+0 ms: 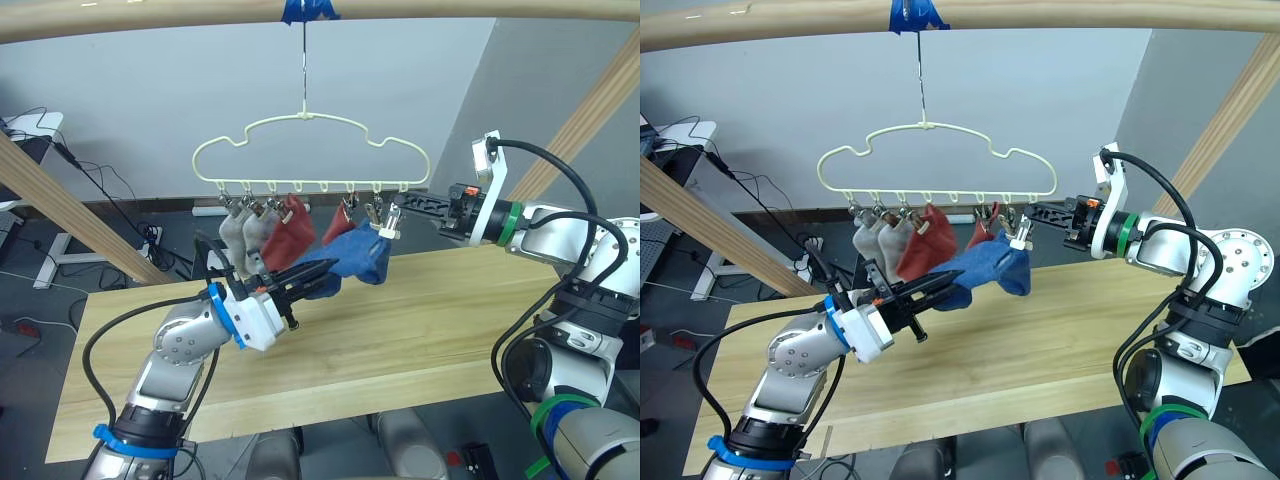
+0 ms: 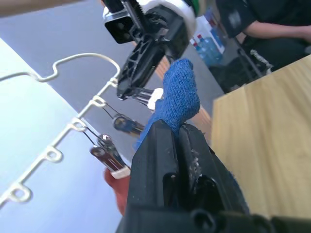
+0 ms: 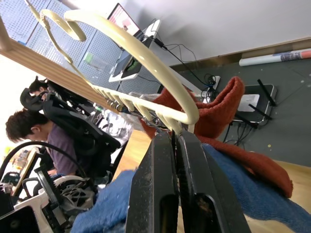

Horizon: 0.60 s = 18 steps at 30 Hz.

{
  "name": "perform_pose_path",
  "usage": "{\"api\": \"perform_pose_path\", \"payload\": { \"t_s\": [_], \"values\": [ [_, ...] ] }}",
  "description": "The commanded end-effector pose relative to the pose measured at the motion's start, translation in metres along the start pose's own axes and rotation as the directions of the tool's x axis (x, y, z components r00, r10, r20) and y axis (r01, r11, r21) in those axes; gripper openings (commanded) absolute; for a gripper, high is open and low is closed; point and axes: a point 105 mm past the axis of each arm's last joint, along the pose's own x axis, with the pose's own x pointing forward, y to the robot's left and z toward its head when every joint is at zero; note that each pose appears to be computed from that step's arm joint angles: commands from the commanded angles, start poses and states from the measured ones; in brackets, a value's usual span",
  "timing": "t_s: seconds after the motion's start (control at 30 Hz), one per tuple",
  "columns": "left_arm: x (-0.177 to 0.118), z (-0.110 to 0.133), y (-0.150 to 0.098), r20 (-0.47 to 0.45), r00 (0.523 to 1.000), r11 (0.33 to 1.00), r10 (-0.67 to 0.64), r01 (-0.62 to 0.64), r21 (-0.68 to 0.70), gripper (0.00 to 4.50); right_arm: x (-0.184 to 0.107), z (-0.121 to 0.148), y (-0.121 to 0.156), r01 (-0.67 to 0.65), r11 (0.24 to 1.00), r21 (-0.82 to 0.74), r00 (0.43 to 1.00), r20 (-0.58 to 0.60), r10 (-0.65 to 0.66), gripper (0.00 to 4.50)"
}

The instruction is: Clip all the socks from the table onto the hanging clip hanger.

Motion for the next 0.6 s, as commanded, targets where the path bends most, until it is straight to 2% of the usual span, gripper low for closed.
{"api": "perform_pose_path", "payload": {
  "t_s": [0.03, 0.47, 0.6],
  "values": [
    [0.004, 0.005, 0.001, 0.033, 0.999, 1.0, 0.017, -0.018, 0.017, 0.03, -0.004, 0.009, 0.016, -0.064, 0.998, -0.022, 0.997, 0.037, 0.065, 0.0],
    [0.001, 0.004, -0.007, 0.035, 0.999, 1.0, 0.0, 0.0, 0.001, 0.03, -0.004, 0.01, 0.027, -0.084, 0.994, 0.07, 0.994, 0.08, 0.079, 0.0],
    [0.003, 0.003, -0.001, 0.039, 0.999, 1.0, 0.021, -0.022, 0.015, 0.03, -0.004, 0.007, 0.029, -0.073, 0.994, 0.087, 0.996, 0.064, 0.067, 0.0]
  ]
}}
